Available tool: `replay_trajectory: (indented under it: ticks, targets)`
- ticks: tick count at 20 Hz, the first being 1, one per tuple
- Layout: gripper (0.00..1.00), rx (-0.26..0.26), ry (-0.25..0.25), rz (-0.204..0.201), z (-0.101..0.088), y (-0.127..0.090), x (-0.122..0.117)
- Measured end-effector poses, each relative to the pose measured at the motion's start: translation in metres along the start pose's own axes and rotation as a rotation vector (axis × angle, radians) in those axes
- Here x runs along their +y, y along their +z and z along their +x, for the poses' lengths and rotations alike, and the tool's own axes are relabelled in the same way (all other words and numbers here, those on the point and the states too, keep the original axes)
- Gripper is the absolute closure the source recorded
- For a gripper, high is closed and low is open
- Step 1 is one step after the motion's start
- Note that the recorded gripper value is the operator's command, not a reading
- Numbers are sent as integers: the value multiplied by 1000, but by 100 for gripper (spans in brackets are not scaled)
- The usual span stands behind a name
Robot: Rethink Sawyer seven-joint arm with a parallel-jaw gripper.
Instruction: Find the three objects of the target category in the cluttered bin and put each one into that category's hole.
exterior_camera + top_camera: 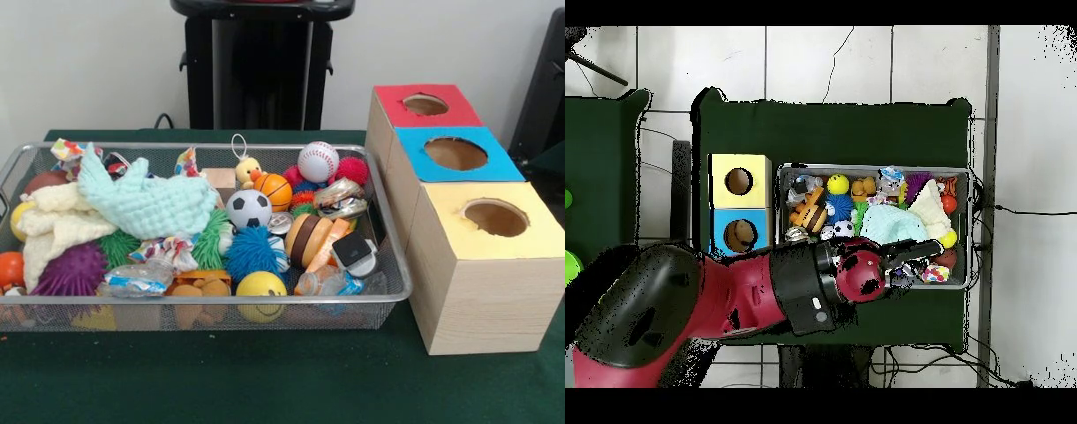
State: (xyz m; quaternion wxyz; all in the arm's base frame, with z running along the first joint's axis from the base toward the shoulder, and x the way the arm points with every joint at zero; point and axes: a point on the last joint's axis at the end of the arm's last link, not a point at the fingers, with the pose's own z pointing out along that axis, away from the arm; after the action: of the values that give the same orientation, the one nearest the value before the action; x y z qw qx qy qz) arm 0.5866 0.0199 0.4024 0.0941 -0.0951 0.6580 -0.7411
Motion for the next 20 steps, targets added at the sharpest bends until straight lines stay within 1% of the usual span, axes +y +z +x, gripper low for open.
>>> replay_trajectory:
  ticks: [1,4,5,7,8,11,13,14,17,20]
  targets:
    - [100,1,3,-5,0,0,0]
    - [100,13,53,-66,1,3,-6]
    - [100,23,93,-103,3,6,-14]
    - [100,27,114,-121,4,8,-19]
    - [100,34,161,-153,8,11,-31]
    - [100,34,209,-177,13,12,-49]
    - [100,32,224,-183,14,12,-55]
    - [100,26,238,-192,15,10,-60]
    - [100,14,252,-206,15,2,-65]
    - [100,3,253,-226,11,-11,-60]
